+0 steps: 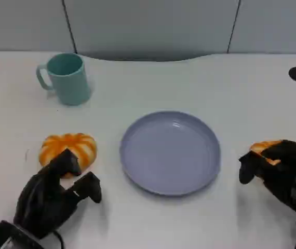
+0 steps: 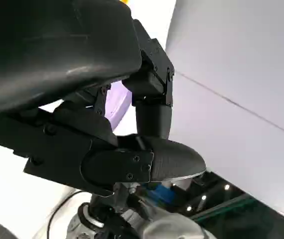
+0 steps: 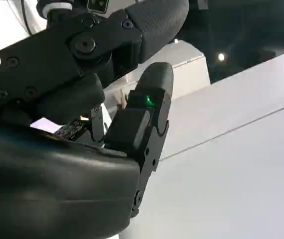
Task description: Grasp the bread from the table and place it into the plate.
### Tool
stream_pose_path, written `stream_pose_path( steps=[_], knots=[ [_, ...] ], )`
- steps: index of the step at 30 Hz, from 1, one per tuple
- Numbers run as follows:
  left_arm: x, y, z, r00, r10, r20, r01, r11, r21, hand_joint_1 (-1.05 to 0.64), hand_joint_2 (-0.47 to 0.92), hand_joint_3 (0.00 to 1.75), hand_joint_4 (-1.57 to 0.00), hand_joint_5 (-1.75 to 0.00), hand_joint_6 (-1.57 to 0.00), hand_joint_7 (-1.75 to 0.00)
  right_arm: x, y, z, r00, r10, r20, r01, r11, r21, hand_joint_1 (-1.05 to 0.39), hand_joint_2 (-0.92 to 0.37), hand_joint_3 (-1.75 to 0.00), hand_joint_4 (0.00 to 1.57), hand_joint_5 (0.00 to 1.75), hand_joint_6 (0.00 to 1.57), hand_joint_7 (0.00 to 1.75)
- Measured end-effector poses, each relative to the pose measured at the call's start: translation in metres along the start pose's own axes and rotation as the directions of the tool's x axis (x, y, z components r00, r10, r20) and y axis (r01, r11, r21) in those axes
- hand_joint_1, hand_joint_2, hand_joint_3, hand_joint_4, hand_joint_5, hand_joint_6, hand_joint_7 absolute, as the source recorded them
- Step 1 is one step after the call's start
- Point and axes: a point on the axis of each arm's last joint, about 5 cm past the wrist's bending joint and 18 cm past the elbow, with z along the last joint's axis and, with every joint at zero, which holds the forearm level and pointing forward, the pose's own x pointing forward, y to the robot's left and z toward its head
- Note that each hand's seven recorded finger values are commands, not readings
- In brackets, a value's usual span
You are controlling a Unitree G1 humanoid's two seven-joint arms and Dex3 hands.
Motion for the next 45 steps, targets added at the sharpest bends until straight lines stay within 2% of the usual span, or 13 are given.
stream_pose_path(
  steps=[8, 16, 20, 25, 32, 33, 34, 36, 38, 41, 42, 43, 45],
  knots=[
    [0.011, 0.000, -0.001, 0.999, -0.039, -0.026, 0.039, 0.999, -0.011, -0.94, 0.92, 0.37, -0.66, -1.75, -0.62, -1.53, -0.011, 0.0015, 0.000, 0.998, -0.029, 0.048, 0.031, 0.999, -0.043, -0.50, -0.82, 0.00, 0.77, 1.31, 1.20, 0.14],
    [0.020, -0.001, -0.001, 0.997, -0.065, -0.052, 0.065, 0.998, 0.001, -0.94, 0.92, 0.38, -0.67, -1.75, -0.63, -1.52, -0.020, 0.0023, 0.002, 0.997, -0.055, 0.060, 0.059, 0.996, -0.066, -0.48, -0.81, 0.00, 0.79, 1.27, 1.21, 0.13],
    [0.023, -0.001, -0.001, 0.995, -0.082, -0.053, 0.082, 0.997, 0.002, -0.93, 0.92, 0.40, -0.66, -1.75, -0.63, -1.53, -0.024, 0.0047, 0.002, 0.995, -0.071, 0.073, 0.077, 0.994, -0.081, -0.49, -0.82, 0.00, 0.77, 1.31, 1.20, 0.14],
    [0.025, -0.003, -0.002, 0.994, -0.092, -0.061, 0.093, 0.996, 0.005, -0.90, 0.92, 0.39, -0.60, -1.70, -0.57, -1.47, -0.025, 0.0053, 0.002, 0.995, -0.074, 0.072, 0.080, 0.993, -0.086, -0.51, -0.82, 0.00, 0.77, 1.30, 1.20, 0.15],
    [0.029, -0.006, 0.004, 0.998, -0.056, -0.039, 0.060, 0.990, 0.129, -0.86, 0.92, 0.39, -0.55, -1.64, -0.56, -1.40, -0.024, 0.0059, 0.001, 0.996, -0.068, 0.060, 0.073, 0.994, -0.087, -0.50, -0.83, 0.00, 0.77, 1.29, 1.19, 0.15],
    [0.029, -0.006, 0.004, 0.998, -0.056, -0.041, 0.061, 0.990, 0.131, -0.79, 0.91, 0.23, -0.41, -1.37, -0.41, -1.10, -0.023, 0.0059, 0.001, 0.996, -0.067, 0.059, 0.072, 0.994, -0.087, -0.49, -0.82, 0.00, 0.78, 1.29, 1.19, 0.15],
    [0.028, -0.007, 0.007, 0.998, -0.052, -0.035, 0.057, 0.982, 0.182, -0.76, 0.92, 0.17, -0.36, -1.27, -0.37, -0.98, -0.022, 0.0061, 0.001, 0.996, -0.064, 0.058, 0.068, 0.994, -0.084, -0.49, -0.82, 0.00, 0.78, 1.30, 1.19, 0.15],
    [0.027, -0.015, 0.020, 0.996, -0.073, 0.046, 0.050, 0.922, 0.383, -0.74, 0.92, 0.11, -0.30, -1.16, -0.32, -0.84, -0.022, 0.0062, 0.000, 0.997, -0.062, 0.054, 0.066, 0.995, -0.078, -0.49, -0.82, 0.00, 0.79, 1.29, 1.19, 0.15],
    [0.028, -0.026, 0.040, 0.981, -0.124, 0.147, 0.016, 0.814, 0.581, -0.73, 0.92, 0.10, -0.22, -1.03, -0.31, -0.66, -0.020, 0.0061, 0.000, 0.997, -0.060, 0.051, 0.064, 0.996, -0.064, -0.49, -0.82, 0.00, 0.80, 1.29, 1.20, 0.16],
    [0.033, -0.042, 0.076, 0.942, -0.218, 0.256, -0.104, 0.535, 0.839, -0.75, 0.92, 0.12, -0.13, -0.91, -0.28, -0.46, -0.015, 0.0063, -0.002, 0.997, -0.055, 0.052, 0.057, 0.997, -0.051, -0.52, -0.82, 0.00, 0.79, 1.32, 1.20, 0.16],
    [0.035, -0.045, 0.086, 0.932, -0.238, 0.272, -0.146, 0.440, 0.886, -0.79, 0.92, 0.09, -0.11, -0.76, -0.32, -0.30, -0.013, 0.0062, -0.002, 0.997, -0.052, 0.051, 0.055, 0.997, -0.051, -0.51, -0.81, 0.00, 0.80, 1.31, 1.20, 0.16],
    [0.038, -0.046, 0.094, 0.929, -0.248, 0.275, -0.176, 0.358, 0.917, -0.81, 0.92, 0.08, -0.10, -0.69, -0.34, -0.23, -0.013, 0.0062, -0.002, 0.997, -0.053, 0.050, 0.055, 0.997, -0.050, -0.50, -0.81, 0.00, 0.80, 1.30, 1.20, 0.16],
    [0.047, -0.044, 0.106, 0.942, -0.218, 0.254, -0.204, 0.225, 0.953, -0.87, 0.92, 0.05, -0.03, -0.56, -0.32, -0.13, -0.011, 0.0062, -0.002, 0.997, -0.055, 0.048, 0.057, 0.997, -0.047, -0.49, -0.81, -0.01, 0.79, 1.29, 1.19, 0.15]
  ],
)
